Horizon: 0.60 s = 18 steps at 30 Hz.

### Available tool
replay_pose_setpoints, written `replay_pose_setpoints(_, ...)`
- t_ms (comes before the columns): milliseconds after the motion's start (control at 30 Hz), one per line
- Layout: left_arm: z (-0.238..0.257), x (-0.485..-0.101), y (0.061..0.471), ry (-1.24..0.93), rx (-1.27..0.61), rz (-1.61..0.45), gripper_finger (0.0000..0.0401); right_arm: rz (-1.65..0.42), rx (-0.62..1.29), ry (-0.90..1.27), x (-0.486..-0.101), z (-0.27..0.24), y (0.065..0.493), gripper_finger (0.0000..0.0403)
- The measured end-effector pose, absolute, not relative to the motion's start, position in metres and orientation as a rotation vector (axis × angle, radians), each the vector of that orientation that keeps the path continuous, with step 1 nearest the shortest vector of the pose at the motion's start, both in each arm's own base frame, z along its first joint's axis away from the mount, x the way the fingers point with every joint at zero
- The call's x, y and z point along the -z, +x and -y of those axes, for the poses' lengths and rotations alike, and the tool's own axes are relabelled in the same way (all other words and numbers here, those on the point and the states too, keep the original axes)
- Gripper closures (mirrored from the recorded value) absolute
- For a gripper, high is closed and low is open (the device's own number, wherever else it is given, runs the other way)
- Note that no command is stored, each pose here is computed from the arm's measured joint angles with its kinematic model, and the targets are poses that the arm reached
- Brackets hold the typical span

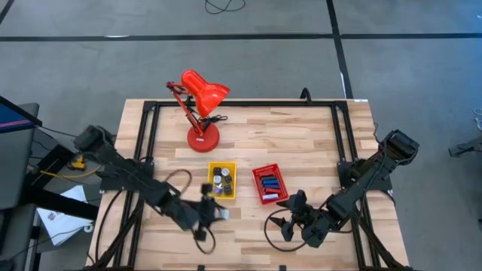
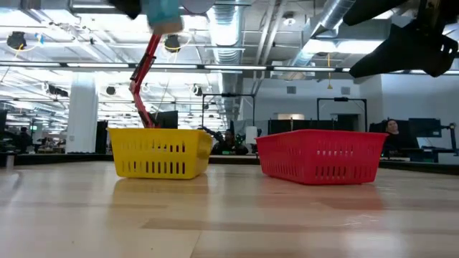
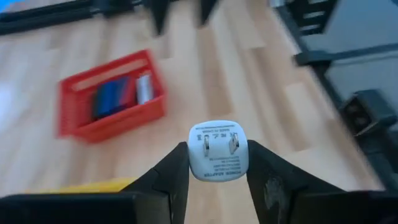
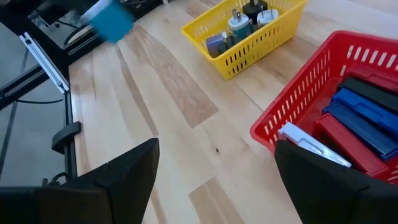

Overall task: Pick & Place Office items
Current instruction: Put the light blue charger adapter into the yellow bin

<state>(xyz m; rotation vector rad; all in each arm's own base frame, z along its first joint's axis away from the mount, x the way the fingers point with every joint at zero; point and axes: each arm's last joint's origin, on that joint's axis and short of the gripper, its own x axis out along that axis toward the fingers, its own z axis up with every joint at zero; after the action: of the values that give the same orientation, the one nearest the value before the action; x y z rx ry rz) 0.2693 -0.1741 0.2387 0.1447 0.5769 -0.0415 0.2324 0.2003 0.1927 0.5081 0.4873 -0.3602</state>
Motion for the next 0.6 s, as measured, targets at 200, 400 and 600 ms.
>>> replay_pose_setpoints(200, 0.117, -0.229, 0.250, 0.061, -0.138, -0.531, 0.0277, -0.488, 0.368, 0.467, -0.193, -0.195, 0.237, 0.0091)
replay_pose_setpoints(400, 0.073, -0.208, 0.256, 0.034, -0.197, -0.543, 0.0275, -0.482, 0.398, 0.459, -0.193, -0.187, 0.244, 0.0091)
replay_pose_setpoints(600, 0.055, -0.196, 0.263, 0.032, -0.216, -0.505, 0.0274, -0.480, 0.419, 0.435, -0.193, -0.179, 0.250, 0.0091)
